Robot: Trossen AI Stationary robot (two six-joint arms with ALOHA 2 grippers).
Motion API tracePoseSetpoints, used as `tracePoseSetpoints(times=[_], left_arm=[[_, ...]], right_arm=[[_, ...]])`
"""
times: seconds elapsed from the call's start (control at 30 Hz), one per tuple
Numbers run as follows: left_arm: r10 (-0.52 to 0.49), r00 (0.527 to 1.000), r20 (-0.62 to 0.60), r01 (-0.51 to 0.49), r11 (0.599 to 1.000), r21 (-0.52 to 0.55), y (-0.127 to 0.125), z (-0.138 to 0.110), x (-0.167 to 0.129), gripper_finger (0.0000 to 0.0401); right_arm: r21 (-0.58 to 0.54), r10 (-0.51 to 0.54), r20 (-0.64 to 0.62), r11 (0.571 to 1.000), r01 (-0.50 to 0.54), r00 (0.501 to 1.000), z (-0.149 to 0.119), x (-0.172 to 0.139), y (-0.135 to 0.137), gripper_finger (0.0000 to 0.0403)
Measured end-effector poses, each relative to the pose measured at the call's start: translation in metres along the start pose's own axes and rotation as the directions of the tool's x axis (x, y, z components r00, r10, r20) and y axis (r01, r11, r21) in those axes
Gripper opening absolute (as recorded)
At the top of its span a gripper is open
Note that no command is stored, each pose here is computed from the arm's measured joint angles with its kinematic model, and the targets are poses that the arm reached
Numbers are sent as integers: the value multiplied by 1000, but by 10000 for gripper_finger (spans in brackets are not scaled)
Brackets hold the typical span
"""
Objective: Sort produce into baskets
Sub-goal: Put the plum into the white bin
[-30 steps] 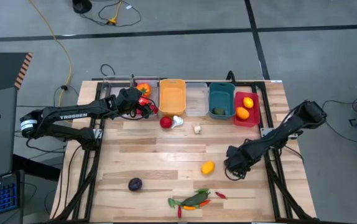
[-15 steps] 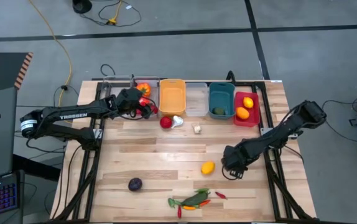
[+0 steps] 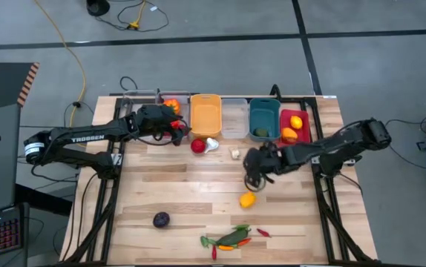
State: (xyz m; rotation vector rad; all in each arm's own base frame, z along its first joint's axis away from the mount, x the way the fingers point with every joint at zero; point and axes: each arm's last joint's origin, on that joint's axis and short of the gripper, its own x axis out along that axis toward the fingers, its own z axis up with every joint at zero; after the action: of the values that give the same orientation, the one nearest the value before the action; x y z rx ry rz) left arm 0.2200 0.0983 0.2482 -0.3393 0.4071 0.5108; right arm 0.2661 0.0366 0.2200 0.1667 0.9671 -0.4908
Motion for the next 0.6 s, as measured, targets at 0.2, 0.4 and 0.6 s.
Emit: tracePoseSetpoints(times=[0.2, 0.4, 0.6], left_arm=[[-83, 995, 52, 79, 994, 81, -14, 6, -2, 341], [-122, 992, 8, 119, 977, 175, -34, 15, -9, 341], [-151, 982, -111, 175, 951, 254, -54, 20, -22, 341]], right_arm=[[53, -42, 221, 998, 31, 974, 42, 24, -26, 316], [108, -104, 345, 992, 71, 933, 69, 36, -59, 333], [186, -182, 334, 975, 125, 925, 76, 42, -88, 356]])
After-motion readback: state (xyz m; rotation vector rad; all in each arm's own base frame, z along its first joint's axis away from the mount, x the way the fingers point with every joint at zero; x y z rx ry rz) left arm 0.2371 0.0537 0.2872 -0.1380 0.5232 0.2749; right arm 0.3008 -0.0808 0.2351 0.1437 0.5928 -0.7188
